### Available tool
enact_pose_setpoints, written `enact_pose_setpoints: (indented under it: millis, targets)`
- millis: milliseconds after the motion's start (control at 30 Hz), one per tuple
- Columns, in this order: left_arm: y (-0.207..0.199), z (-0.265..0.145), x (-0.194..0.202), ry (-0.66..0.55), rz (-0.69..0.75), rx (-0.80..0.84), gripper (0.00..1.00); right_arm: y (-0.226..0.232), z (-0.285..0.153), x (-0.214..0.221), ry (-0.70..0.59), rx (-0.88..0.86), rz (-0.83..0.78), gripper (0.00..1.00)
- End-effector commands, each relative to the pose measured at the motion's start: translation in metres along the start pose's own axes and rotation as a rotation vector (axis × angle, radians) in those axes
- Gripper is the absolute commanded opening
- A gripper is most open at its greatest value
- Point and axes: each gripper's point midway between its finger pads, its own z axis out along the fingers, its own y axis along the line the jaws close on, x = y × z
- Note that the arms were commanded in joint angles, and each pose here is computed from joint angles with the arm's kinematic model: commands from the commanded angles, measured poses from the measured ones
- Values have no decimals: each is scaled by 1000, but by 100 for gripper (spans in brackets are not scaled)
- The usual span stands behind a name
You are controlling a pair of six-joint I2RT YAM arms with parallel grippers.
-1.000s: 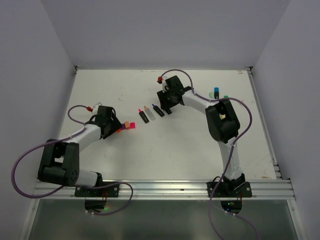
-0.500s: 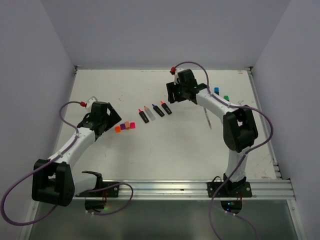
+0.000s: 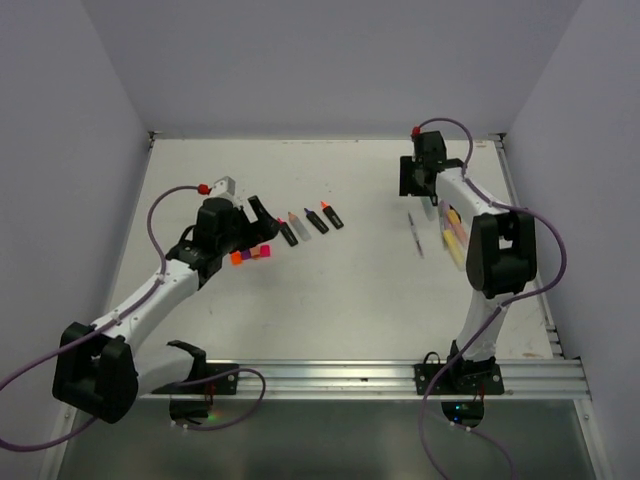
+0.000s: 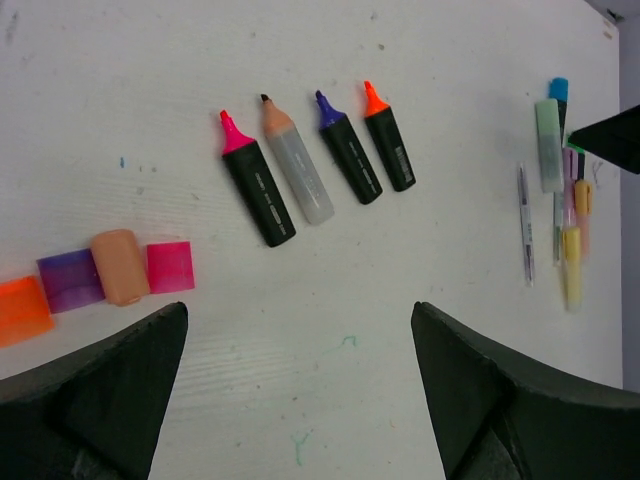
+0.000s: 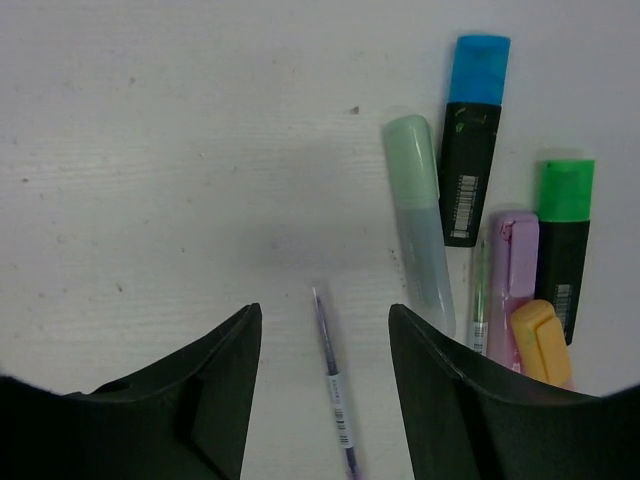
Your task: Open the pen caps
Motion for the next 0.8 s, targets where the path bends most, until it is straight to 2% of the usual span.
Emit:
enact_pose_setpoints:
  millis: [0,500,767]
  targets:
    - [-33,7,-16,-29,44,121,95,-5,8,6,35,50,-40,57]
    - [-41,26,-18,4,59,137,94,-53,33,24,91,222,-28,57]
    - [-37,34,-11,27,66,123,94,-57,47,38,126,221,-21,56]
